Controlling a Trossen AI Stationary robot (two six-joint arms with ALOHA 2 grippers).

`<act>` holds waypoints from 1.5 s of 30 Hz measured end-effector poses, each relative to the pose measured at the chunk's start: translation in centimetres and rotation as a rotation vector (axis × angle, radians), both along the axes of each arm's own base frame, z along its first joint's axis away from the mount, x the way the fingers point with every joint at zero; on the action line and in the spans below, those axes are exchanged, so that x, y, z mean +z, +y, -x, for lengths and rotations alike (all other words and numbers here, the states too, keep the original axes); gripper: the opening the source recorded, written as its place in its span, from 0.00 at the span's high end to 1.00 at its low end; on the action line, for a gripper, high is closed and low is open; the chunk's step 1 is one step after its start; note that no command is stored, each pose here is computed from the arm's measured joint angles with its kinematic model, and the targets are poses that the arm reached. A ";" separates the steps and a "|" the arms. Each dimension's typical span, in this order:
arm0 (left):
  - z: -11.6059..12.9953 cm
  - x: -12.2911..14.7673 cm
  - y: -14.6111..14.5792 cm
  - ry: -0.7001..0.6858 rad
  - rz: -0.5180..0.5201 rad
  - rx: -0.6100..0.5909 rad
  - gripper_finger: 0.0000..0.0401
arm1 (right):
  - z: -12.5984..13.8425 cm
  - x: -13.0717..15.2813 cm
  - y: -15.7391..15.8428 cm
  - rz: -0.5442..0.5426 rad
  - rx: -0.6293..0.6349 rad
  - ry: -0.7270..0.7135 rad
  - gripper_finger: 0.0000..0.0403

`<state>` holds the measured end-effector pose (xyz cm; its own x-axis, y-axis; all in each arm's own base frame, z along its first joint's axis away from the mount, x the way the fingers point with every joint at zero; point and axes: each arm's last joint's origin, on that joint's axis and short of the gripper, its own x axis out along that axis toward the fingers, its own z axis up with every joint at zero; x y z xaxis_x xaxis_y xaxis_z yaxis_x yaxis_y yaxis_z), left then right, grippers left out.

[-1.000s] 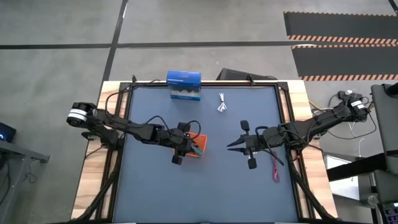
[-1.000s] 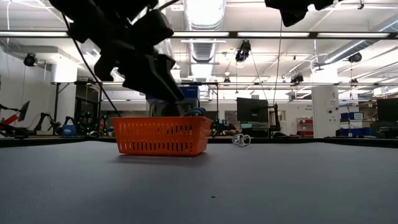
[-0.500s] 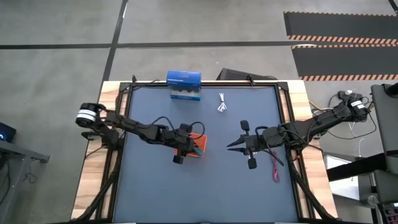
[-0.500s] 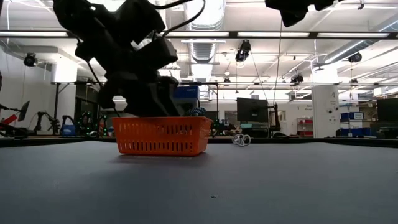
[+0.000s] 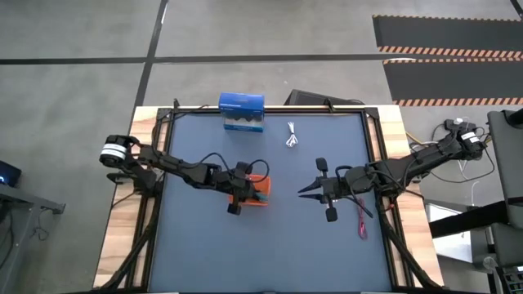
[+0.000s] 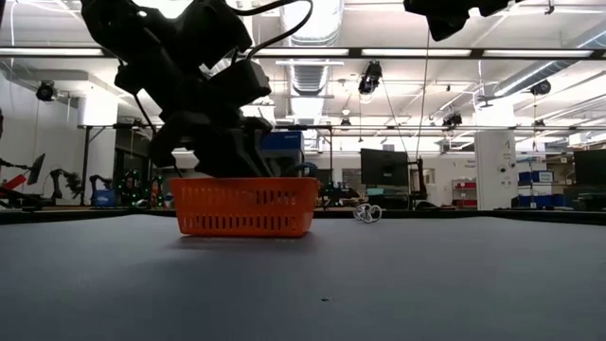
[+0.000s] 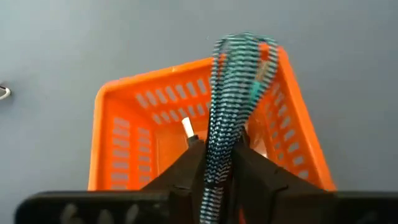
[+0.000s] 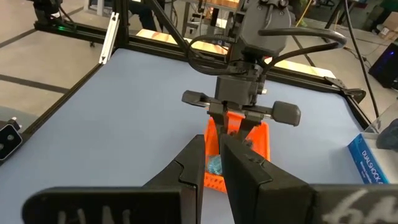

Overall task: Pick and place USB-C Cables
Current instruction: Put the blue charger cable into the orange bin

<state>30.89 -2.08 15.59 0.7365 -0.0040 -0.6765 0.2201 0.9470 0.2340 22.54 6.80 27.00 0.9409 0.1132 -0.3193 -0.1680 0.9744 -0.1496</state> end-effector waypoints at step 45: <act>-0.5 9.1 -1.0 0.192 -0.041 0.034 0.97 | 0.0 0.0 0.0 0.016 0.004 -0.004 0.89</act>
